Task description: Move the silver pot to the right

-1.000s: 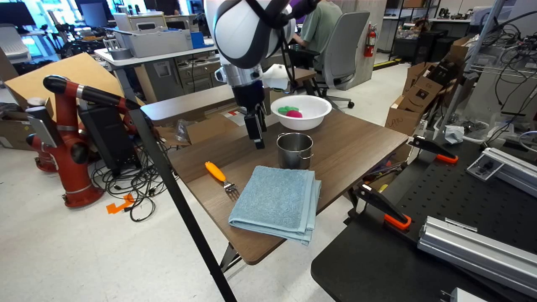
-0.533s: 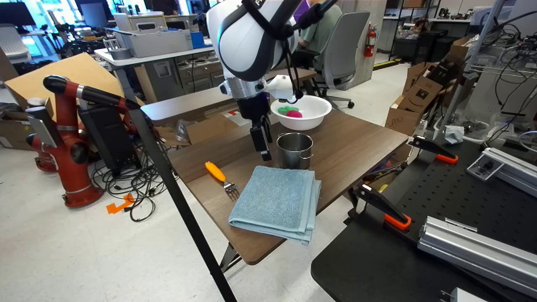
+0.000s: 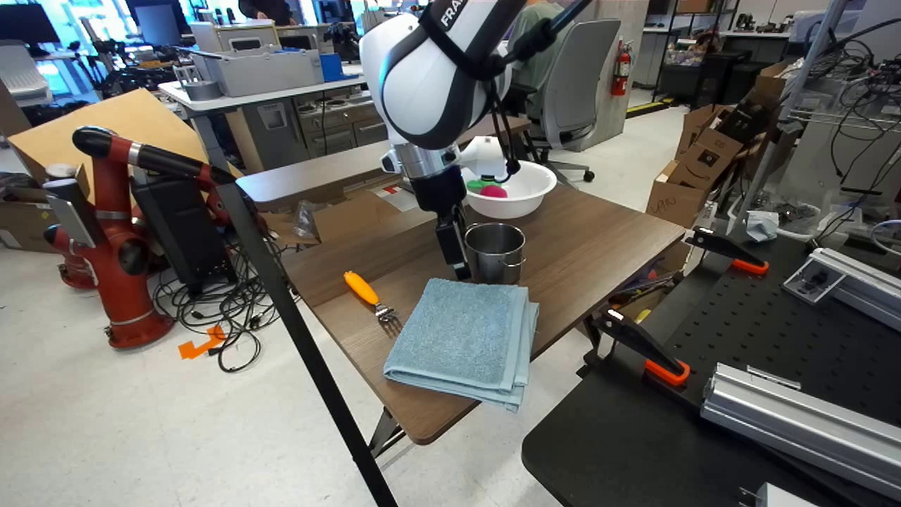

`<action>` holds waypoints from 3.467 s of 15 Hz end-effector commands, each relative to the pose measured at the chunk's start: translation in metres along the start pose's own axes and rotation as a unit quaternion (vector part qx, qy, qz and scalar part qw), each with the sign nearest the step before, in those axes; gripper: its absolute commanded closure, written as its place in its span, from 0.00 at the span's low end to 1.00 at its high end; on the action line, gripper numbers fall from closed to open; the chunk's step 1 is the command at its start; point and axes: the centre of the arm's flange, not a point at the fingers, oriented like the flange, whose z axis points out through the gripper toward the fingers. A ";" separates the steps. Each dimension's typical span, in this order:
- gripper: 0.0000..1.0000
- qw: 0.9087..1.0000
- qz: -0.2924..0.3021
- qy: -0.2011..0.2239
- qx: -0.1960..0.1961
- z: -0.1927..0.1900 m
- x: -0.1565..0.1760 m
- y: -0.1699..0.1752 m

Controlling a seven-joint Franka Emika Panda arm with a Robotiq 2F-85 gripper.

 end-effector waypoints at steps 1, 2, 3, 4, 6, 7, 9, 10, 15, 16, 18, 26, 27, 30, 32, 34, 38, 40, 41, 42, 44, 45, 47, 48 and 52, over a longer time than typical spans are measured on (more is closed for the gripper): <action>0.00 1.000 -0.018 -0.005 -0.005 0.000 -0.015 0.002; 0.00 1.000 -0.020 -0.006 -0.007 0.000 -0.018 0.004; 0.00 1.000 -0.020 -0.007 -0.009 0.001 -0.022 0.006; 0.00 1.000 -0.021 -0.008 -0.012 0.002 -0.024 0.008; 0.00 1.000 -0.021 -0.011 -0.016 0.003 -0.031 0.012; 0.00 1.000 -0.021 -0.011 -0.020 0.003 -0.034 0.014; 0.00 0.999 -0.019 -0.012 -0.023 0.006 -0.043 0.016; 0.00 0.999 -0.017 -0.012 -0.025 0.007 -0.048 0.017; 0.00 0.999 -0.012 -0.011 -0.037 0.017 -0.075 0.022; 0.00 0.999 -0.012 -0.010 -0.038 0.019 -0.080 0.024; 0.00 0.999 -0.005 -0.007 -0.040 0.021 -0.091 0.025; 0.00 0.999 0.021 0.016 -0.042 0.027 -0.138 0.035; 0.00 0.999 0.025 0.018 -0.039 0.029 -0.144 0.038; 0.00 0.998 0.040 0.022 -0.037 0.032 -0.160 0.047; 0.00 0.998 0.049 0.022 -0.034 0.036 -0.170 0.053; 0.00 0.997 0.060 0.026 -0.034 0.040 -0.183 0.056; 0.00 0.996 0.074 0.036 -0.031 0.044 -0.205 0.064; 0.00 0.996 0.076 0.039 -0.034 0.041 -0.210 0.064; 0.00 0.996 0.077 0.040 -0.035 0.038 -0.211 0.064; 0.00 0.996 0.075 0.042 -0.036 0.033 -0.210 0.063; 0.00 0.995 0.073 0.045 -0.042 0.021 -0.207 0.059; 0.00 0.995 0.069 0.046 -0.045 0.013 -0.206 0.057; 0.00 0.995 0.064 0.051 -0.052 -0.002 -0.203 0.051; 0.00 0.995 0.064 0.056 -0.057 -0.011 -0.202 0.046; 0.00 0.993 0.055 0.074 -0.074 -0.056 -0.202 0.028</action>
